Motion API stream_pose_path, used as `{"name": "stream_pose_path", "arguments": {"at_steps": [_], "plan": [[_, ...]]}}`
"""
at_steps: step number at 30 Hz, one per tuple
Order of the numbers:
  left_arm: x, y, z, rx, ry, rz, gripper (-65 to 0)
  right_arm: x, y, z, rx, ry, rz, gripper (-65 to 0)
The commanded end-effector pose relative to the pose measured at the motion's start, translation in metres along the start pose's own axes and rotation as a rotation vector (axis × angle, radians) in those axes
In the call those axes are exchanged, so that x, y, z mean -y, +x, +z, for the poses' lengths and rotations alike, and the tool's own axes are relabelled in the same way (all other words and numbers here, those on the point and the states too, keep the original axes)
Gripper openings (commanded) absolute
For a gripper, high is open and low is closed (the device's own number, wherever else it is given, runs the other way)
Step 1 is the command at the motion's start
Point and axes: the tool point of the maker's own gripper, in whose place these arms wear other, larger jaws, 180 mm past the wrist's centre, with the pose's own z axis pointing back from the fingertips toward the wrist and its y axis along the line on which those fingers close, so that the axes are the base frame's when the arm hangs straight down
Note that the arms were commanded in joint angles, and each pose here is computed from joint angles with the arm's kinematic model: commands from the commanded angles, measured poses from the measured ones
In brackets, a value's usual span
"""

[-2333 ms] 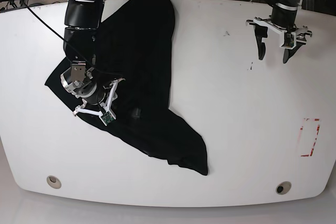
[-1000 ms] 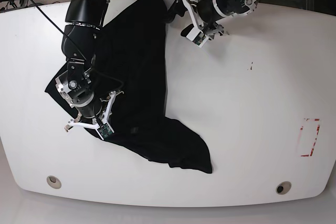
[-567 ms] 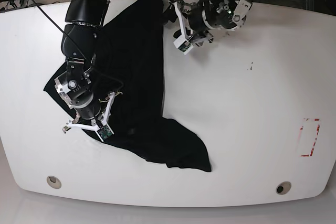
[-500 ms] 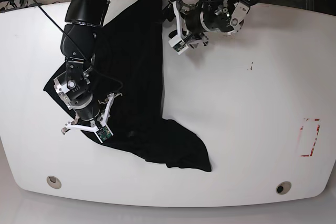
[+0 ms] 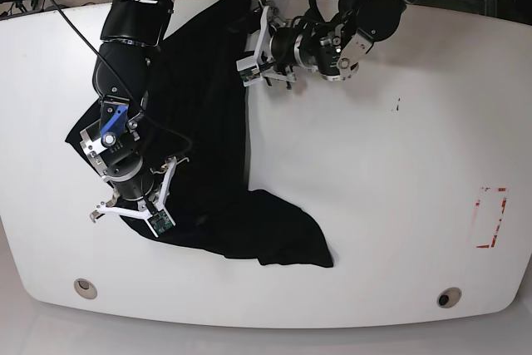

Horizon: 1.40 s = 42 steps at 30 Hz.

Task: Fold the T-shirt properly
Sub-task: 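Reach the left gripper to the shirt's other edge and grasp it, then lift and stretch the shirt between both grippers, pulling apart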

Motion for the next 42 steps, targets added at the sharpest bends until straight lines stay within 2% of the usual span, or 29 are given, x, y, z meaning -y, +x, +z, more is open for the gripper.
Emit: {"name": "stream_pose_path", "arguments": {"at_steps": [1,4,7,12,17,20,26,33,42], "plan": [[-0.006,-0.017,-0.004,-0.078,0.013,0.002,-35.3,0.009,0.02,0.004,0.059,-0.028,-0.006,-65.0],[-0.011,-0.028,-0.008,-0.109,0.012,0.025,-51.7,0.009,0.023,0.006,0.07,-0.032,-0.007,-65.0],[-0.012,-0.03,-0.009,-0.109,0.012,0.031,-58.9,0.01,0.025,0.007,0.075,-0.037,-0.006,-65.0],[-0.019,-0.025,-0.005,-0.063,0.031,0.041,-59.6,0.012,0.026,0.008,0.078,-0.041,-0.006,-65.0],[-0.061,-0.019,0.023,0.023,0.176,0.144,-64.7,0.015,0.041,0.008,0.109,-0.051,-0.022,-65.0],[-0.083,-0.018,0.043,0.074,0.262,0.225,-65.0,0.017,0.047,0.008,0.122,-0.054,-0.019,-65.0],[-0.108,-0.006,0.083,0.172,0.377,0.261,-65.0,0.021,0.079,0.008,0.186,-0.057,-0.018,-65.0],[-0.14,-0.007,0.152,0.194,0.549,0.218,-65.0,0.019,0.115,0.002,0.24,-0.037,0.03,-65.0],[-0.179,0.016,0.256,0.228,0.792,0.094,-65.0,0.044,0.152,-0.001,0.289,-0.065,0.041,-65.0]]}}
